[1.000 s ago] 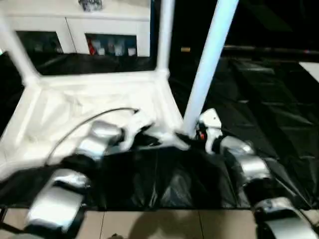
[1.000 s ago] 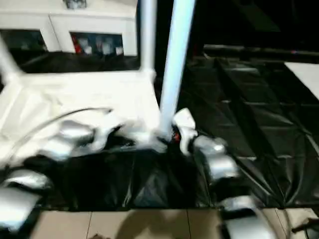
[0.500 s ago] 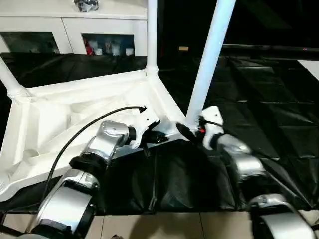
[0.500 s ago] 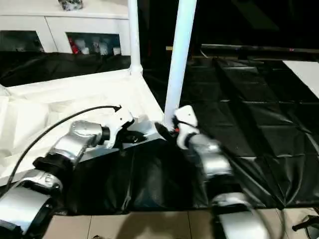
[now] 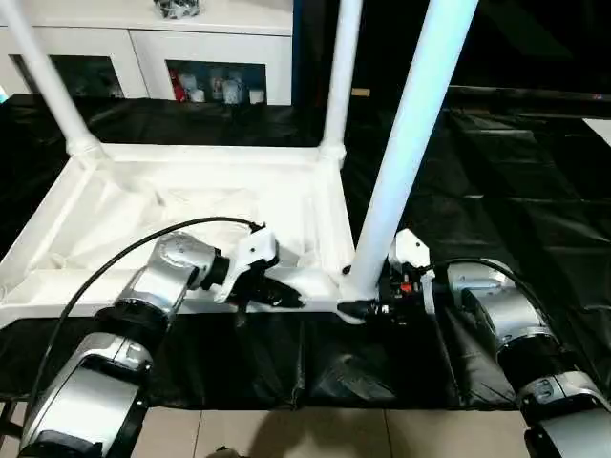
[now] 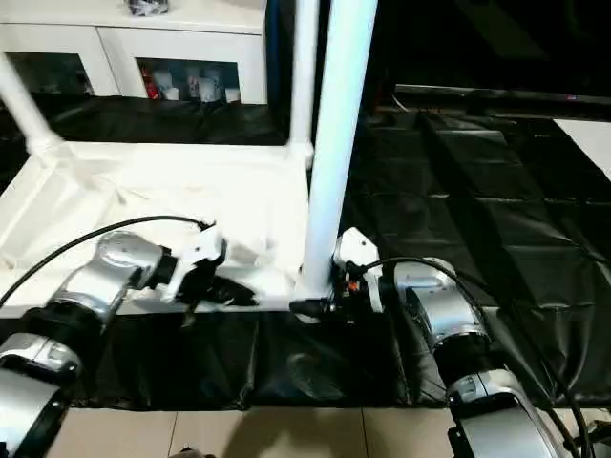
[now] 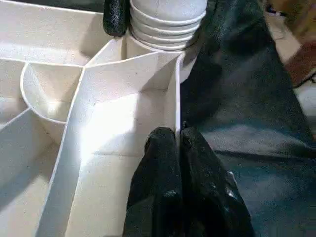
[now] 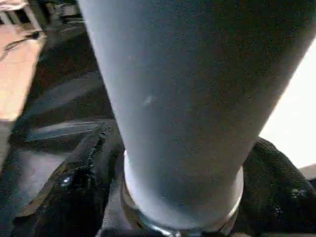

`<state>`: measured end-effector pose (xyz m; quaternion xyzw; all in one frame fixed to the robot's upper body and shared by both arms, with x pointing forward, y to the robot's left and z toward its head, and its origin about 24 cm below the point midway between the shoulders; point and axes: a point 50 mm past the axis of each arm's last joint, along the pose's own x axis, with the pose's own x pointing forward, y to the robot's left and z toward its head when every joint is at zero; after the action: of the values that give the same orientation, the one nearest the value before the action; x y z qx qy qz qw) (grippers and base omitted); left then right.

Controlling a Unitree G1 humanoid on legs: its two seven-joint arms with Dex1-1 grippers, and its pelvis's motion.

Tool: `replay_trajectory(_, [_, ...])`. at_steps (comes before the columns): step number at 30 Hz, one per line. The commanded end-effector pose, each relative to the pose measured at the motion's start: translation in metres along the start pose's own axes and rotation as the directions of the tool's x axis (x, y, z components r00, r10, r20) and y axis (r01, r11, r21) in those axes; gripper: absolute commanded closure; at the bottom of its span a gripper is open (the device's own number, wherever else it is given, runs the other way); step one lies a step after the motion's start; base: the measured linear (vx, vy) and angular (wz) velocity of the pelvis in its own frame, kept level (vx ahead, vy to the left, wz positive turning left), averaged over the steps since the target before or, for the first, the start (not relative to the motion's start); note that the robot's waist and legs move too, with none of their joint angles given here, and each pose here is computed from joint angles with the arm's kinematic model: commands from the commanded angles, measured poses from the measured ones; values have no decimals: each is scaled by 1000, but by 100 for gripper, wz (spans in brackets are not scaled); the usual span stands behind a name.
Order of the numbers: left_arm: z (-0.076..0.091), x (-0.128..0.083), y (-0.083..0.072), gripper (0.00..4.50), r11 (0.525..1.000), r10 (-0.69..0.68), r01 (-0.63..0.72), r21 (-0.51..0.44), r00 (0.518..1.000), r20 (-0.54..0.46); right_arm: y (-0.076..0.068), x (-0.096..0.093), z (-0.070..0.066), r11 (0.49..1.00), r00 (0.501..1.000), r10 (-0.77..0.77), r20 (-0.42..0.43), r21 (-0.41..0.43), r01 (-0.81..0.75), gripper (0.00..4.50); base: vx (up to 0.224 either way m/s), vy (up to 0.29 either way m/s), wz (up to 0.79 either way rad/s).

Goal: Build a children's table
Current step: Rotate leg to tighten

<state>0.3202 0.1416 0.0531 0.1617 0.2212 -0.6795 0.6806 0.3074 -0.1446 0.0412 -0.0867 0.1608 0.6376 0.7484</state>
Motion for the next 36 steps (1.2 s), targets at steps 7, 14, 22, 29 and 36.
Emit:
replay_trajectory(7, [5,5,-3,450,998,-52,52,32,999,12,5,10,2,996,996,91,-11,8,-91,167,0,0,0])
replay_trajectory(14, [12,20,14,450,982,189,-188,-36,982,30,1,27,-3,983,985,-161,60,97,155,181,0,0,0])
replay_trajectory(22, [39,78,16,450,936,345,-337,-105,936,72,-8,77,-2,781,813,-582,14,290,553,183,0,0,0])
replay_trajectory(29, [37,86,11,450,938,340,-334,-94,939,55,-7,84,16,810,812,-574,110,220,543,92,0,0,0])
replay_trajectory(36, [22,50,13,450,961,276,-274,-40,959,69,-6,44,8,940,933,-342,110,57,338,29,0,0,0])
